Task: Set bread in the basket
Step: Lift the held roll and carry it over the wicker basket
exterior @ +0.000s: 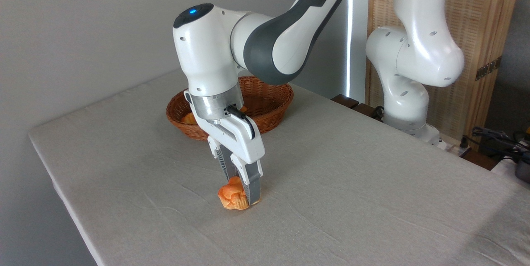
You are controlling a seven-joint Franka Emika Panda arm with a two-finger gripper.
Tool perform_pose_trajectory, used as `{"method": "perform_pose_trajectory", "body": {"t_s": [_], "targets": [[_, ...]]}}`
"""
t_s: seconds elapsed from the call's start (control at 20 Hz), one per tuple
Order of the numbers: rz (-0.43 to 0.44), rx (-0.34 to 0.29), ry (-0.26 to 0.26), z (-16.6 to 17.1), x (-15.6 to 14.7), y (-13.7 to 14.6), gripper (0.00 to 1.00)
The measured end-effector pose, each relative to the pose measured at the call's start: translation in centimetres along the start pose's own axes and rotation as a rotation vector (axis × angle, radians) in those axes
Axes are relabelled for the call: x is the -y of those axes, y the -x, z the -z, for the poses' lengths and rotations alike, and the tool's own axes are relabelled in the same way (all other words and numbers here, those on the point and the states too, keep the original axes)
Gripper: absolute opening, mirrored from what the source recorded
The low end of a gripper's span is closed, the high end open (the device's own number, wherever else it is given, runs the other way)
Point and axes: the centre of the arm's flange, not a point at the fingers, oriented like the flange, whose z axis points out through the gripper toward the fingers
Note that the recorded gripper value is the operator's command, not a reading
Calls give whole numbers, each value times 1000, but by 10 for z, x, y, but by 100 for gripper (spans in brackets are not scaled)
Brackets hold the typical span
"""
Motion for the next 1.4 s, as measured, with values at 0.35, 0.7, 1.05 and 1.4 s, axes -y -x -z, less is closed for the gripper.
{"method": "perform_pose_trajectory", "body": {"t_s": [0.35,0.7,1.05,1.4], "targets": [[0,10,8,13,0,-1,24],[-65,23,196,153,-86,7,40],[-179,96,177,139,-236,-40,93],[-251,139,159,72,-280,-58,100]]}}
